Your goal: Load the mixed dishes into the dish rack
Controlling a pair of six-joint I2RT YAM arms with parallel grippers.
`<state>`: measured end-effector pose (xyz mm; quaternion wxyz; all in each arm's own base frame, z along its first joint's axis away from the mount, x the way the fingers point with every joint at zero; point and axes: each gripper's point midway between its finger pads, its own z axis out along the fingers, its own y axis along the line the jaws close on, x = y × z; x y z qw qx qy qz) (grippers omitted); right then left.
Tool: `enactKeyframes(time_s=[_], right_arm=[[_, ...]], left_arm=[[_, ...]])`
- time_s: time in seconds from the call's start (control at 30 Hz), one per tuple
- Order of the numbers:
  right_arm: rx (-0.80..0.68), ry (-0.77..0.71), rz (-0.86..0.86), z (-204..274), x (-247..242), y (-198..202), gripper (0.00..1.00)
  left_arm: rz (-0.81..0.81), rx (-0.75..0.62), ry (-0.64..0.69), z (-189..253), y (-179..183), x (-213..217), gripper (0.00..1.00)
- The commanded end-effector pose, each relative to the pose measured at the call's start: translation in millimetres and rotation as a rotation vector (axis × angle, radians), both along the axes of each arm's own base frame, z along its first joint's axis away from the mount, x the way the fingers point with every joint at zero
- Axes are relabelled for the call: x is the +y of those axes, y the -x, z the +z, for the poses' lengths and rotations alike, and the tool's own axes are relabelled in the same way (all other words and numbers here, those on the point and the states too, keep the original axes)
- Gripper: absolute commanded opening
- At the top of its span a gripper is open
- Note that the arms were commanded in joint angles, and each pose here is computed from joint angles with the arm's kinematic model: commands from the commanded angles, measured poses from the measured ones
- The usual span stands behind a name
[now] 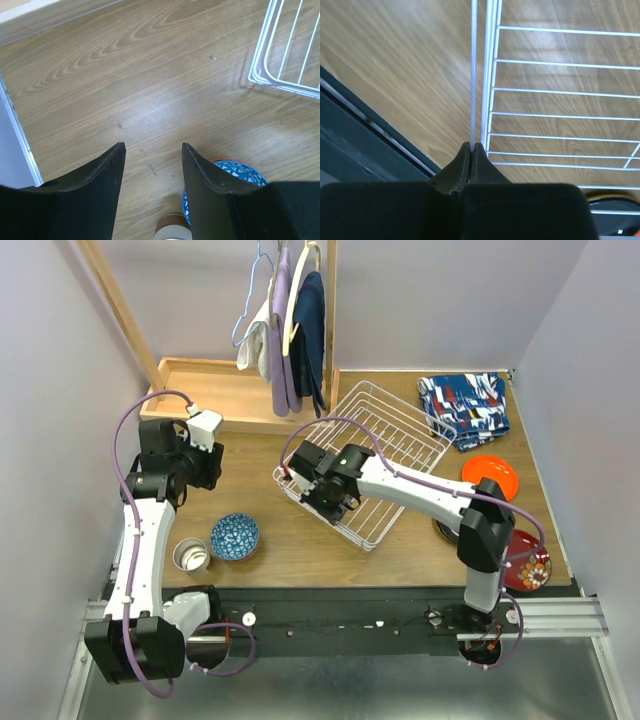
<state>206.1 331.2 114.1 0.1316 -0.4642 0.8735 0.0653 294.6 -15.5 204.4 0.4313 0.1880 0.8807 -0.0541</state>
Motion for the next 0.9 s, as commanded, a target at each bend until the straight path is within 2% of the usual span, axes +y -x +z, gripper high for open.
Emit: enactKeyframes(time_s=[0.0,0.1,0.2,0.23,0.37,0.6,0.73,0.87], right_arm=[[0.017,0.077,0.223,12.6,-44.1,27.0,0.01],[0.018,0.175,0.327,2.0,-78.2,32.8,0.01],[0.024,0.203,0.439,-5.0,-103.9,42.9,0.01],[0.033,0.168,0.476,-1.5,-106.0,50.7,0.01],[-0.011,0.19,0.616,-13.1,-123.4,51.3,0.01],[-0.067,0.258,0.661,-18.1,-147.7,38.3,0.01],[-0.041,0.256,0.578,-21.8,-162.9,19.4,0.01],[-0.097,0.267,0.63,-18.8,-173.9,-1.8,0.01]], left_arm=[[-0.055,0.014,0.014,-5.4,12.8,-8.2,0.58],[-0.07,0.018,0.018,-7.0,14.5,-10.0,0.58],[-0.109,0.017,0.034,-6.1,16.4,-16.5,0.58],[-0.123,0.013,0.038,-4.7,16.1,-18.5,0.58],[-0.144,0.019,0.044,-2.0,16.8,-21.3,0.58],[-0.168,0.041,0.049,-2.3,21.3,-24.1,0.58],[-0.181,0.043,0.045,-0.2,23.7,-24.7,0.58],[-0.258,0.05,0.007,-5.7,36.1,-27.4,0.59]])
